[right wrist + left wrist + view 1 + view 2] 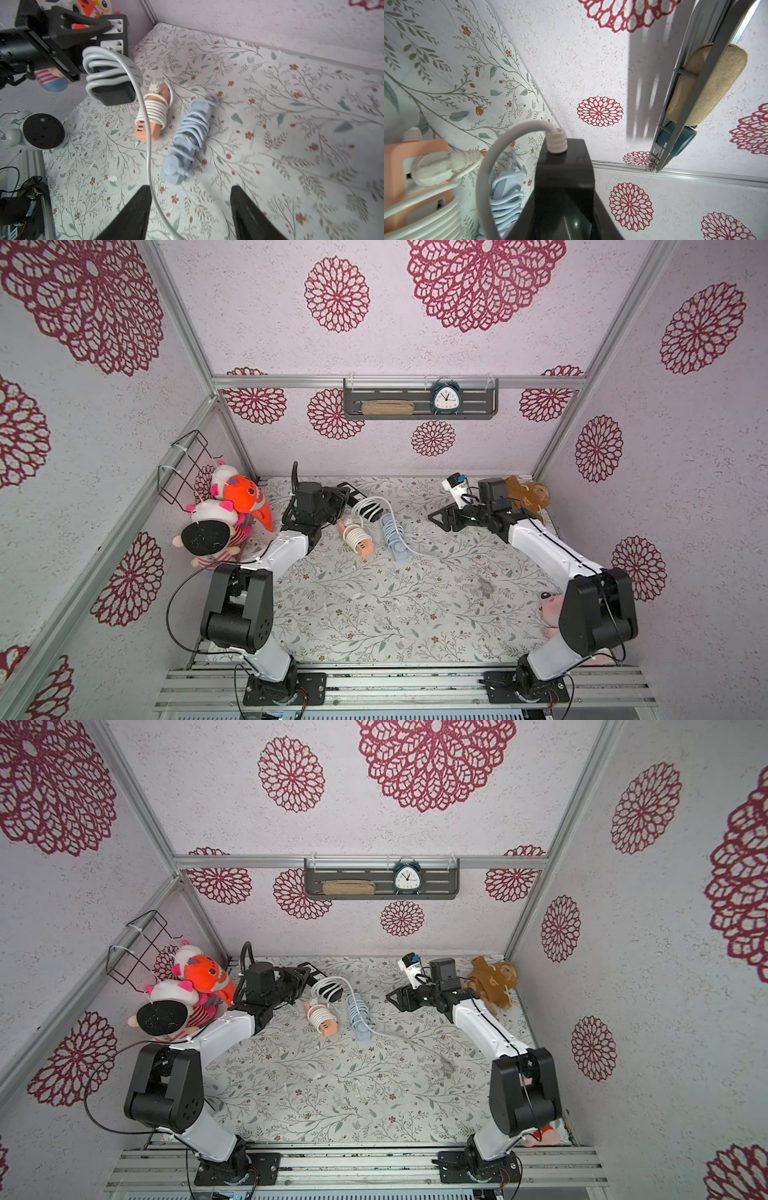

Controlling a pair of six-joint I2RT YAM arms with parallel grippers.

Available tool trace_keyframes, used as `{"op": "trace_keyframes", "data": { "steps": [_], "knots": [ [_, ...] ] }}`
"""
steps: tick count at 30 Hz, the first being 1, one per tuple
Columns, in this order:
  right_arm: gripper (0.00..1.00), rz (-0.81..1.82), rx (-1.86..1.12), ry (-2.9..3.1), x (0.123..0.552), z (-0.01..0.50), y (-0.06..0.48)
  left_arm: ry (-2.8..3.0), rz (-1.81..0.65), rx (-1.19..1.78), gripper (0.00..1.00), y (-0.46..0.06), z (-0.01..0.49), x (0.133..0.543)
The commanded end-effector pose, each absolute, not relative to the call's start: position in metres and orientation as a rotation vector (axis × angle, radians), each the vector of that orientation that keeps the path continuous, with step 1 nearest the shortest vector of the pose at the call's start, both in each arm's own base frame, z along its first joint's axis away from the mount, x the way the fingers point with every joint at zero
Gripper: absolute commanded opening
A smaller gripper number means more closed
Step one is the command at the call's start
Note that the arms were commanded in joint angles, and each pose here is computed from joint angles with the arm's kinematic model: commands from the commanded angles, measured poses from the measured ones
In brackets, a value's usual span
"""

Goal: Unwrap the cord wrapped around the power strip
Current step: Unwrap the power cord from the power strip.

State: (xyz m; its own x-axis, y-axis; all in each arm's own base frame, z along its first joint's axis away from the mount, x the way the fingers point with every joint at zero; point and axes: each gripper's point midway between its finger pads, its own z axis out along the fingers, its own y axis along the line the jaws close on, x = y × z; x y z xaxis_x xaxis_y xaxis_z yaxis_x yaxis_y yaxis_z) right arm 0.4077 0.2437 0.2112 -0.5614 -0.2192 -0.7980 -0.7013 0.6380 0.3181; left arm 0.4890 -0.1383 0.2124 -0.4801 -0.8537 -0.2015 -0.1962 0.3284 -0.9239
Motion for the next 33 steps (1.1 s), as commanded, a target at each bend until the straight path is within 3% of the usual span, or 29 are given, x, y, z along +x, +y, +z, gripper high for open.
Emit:
{"op": "trace_keyframes", "data": {
  "steps": [1,4,10,12,15,17,22,28,33],
  "knots": [
    [0.64,0.916,-0.788,2.095,0.407,0.201,0.285,1.821,-1.232,-0.838,0.00,-0.149,0.252,0.488],
    [0.74,0.940,-0.775,2.096,0.412,0.194,0.309,1.826,-1.242,-0.832,0.00,-0.153,0.252,0.488],
    [0.71,1.018,-0.738,2.065,0.421,0.194,0.336,1.839,-1.254,-0.829,0.00,-0.160,0.249,0.486],
    [0.63,1.022,-0.741,2.065,0.423,0.194,0.341,1.836,-1.259,-0.840,0.00,-0.160,0.246,0.486],
    [0.42,0.999,-0.742,2.070,0.424,0.193,0.339,1.825,-1.274,-0.856,0.00,-0.160,0.242,0.489],
    [0.36,0.956,-0.734,2.081,0.426,0.194,0.335,1.824,-1.266,-0.867,0.00,-0.159,0.239,0.491],
    [0.00,0.908,-0.737,2.089,0.421,0.212,0.327,1.811,-1.267,-0.925,0.00,-0.158,0.224,0.500],
    [0.00,0.972,-0.849,2.015,0.380,0.234,0.329,1.755,-1.273,-1.007,0.00,-0.158,0.210,0.516],
    [0.00,1.001,-0.991,2.047,0.335,0.202,0.333,1.686,-1.308,-1.014,0.00,-0.163,0.223,0.531]
  ]
}}
